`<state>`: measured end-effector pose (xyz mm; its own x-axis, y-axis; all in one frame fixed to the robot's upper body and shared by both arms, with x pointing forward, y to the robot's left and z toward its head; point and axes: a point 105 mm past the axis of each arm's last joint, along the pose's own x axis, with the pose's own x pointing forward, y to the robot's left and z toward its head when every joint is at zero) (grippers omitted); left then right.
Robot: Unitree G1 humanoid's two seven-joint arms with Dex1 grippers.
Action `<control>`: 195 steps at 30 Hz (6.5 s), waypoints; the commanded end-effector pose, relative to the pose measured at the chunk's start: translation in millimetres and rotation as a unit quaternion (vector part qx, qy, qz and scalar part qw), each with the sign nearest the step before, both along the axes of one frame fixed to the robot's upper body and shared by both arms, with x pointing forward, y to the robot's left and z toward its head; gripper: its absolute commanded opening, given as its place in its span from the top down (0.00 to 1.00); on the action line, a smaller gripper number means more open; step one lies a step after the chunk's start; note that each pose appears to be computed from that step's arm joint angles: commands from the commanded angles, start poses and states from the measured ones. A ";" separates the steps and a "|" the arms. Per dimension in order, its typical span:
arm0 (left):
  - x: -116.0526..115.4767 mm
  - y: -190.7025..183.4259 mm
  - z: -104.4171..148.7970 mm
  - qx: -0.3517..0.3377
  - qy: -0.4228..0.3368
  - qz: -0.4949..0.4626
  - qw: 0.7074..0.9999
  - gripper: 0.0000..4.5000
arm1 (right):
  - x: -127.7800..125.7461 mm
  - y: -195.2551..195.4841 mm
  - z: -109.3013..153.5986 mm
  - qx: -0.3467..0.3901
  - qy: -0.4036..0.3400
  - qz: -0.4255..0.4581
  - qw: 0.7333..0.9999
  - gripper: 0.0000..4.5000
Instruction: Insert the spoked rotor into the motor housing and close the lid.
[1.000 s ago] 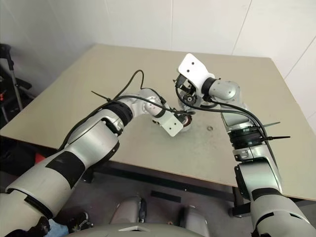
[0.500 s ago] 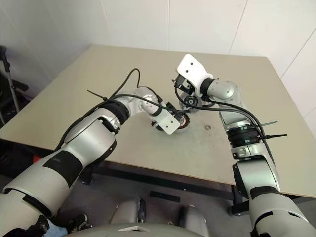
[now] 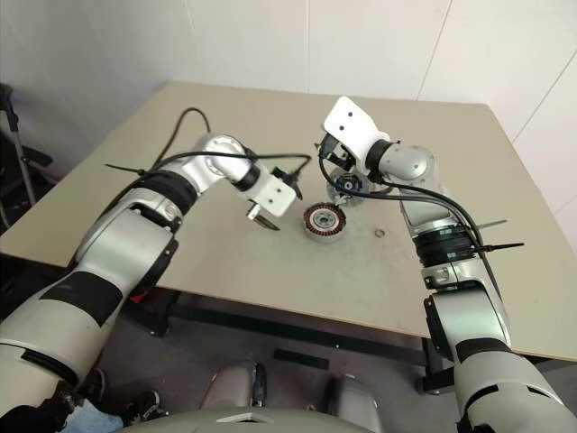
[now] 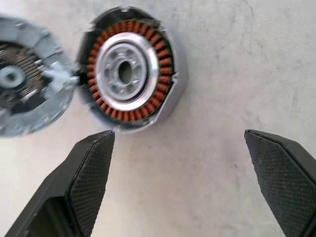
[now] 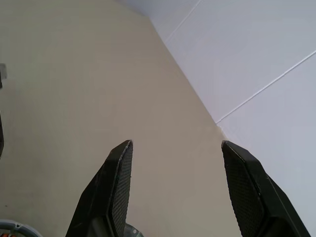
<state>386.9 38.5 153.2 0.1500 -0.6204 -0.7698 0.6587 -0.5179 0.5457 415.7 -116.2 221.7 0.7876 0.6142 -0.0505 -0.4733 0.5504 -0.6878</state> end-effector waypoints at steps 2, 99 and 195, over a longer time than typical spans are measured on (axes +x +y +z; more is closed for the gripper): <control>13.3 29.4 30.7 -0.140 0.005 0.084 0.987 0.00 | -2.0 -33.1 19.1 -0.004 -0.026 -0.040 0.999 0.29; -18.2 91.9 -20.5 -0.519 0.182 0.423 0.720 0.00 | -53.6 -67.4 -113.3 0.084 0.241 -0.023 0.967 0.85; -16.4 91.7 -37.6 -0.501 0.157 0.445 0.726 0.00 | 42.9 -142.2 -50.8 0.428 0.219 -0.260 0.838 0.43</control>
